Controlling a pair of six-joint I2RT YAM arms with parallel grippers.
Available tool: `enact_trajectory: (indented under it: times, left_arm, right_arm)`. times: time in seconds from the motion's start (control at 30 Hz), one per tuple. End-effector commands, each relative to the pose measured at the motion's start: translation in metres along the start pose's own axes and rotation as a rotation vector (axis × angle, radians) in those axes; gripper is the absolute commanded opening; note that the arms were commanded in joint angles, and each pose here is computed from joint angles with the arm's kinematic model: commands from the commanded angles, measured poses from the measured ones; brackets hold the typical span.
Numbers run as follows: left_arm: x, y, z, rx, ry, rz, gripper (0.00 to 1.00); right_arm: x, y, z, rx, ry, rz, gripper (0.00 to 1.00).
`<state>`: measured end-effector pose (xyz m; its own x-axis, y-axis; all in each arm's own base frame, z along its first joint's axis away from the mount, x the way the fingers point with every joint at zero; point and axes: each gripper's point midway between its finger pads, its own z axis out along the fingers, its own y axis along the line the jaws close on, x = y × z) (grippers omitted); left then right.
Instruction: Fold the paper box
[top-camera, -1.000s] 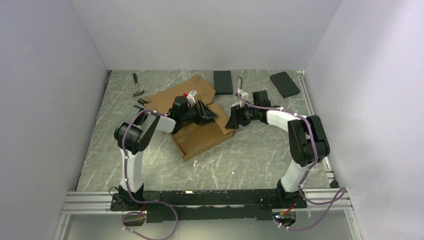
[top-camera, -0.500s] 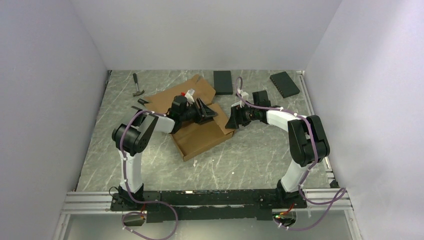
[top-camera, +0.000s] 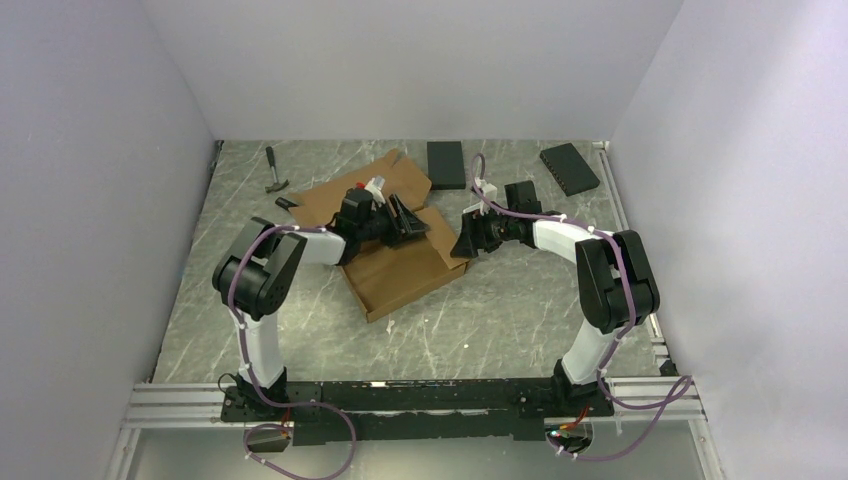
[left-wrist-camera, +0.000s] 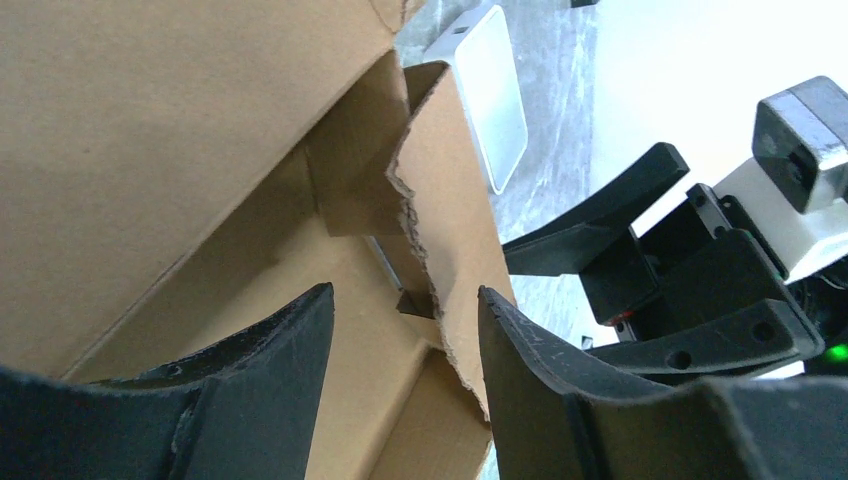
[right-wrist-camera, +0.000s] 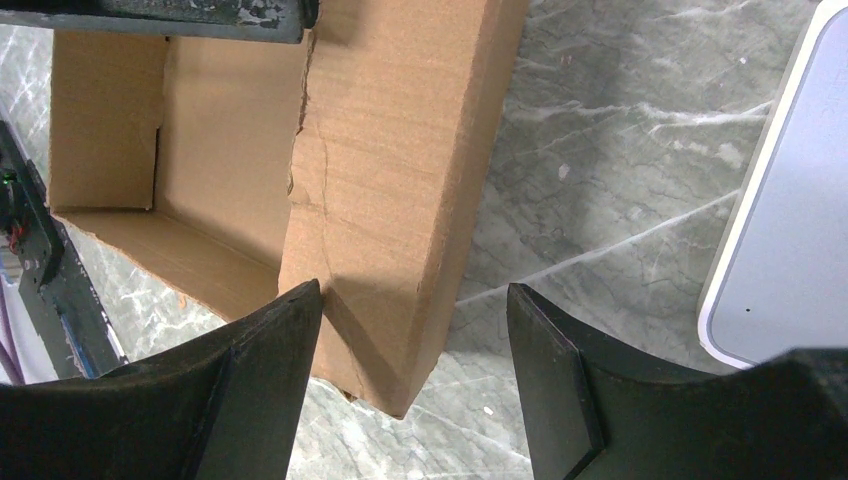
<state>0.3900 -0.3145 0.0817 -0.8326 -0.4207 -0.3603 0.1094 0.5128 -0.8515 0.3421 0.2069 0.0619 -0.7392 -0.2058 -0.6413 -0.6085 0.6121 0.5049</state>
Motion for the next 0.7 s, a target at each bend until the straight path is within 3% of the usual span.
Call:
enact_trajectory:
  times: [0.0, 0.43, 0.67]
  left_arm:
    - [-0.020, -0.017, 0.002, -0.002, -0.051, 0.054, 0.60]
    - [-0.021, -0.033, 0.038, 0.036, -0.056, 0.030, 0.59]
    - [-0.016, -0.030, 0.047, 0.044, -0.084, -0.016, 0.51]
  right_arm:
    - [-0.017, -0.004, 0.003, 0.015, -0.033, -0.045, 0.71]
    - [-0.015, -0.003, 0.006, 0.008, -0.023, -0.047, 0.70]
    - [-0.015, 0.000, 0.008, 0.004, -0.018, -0.058, 0.70]
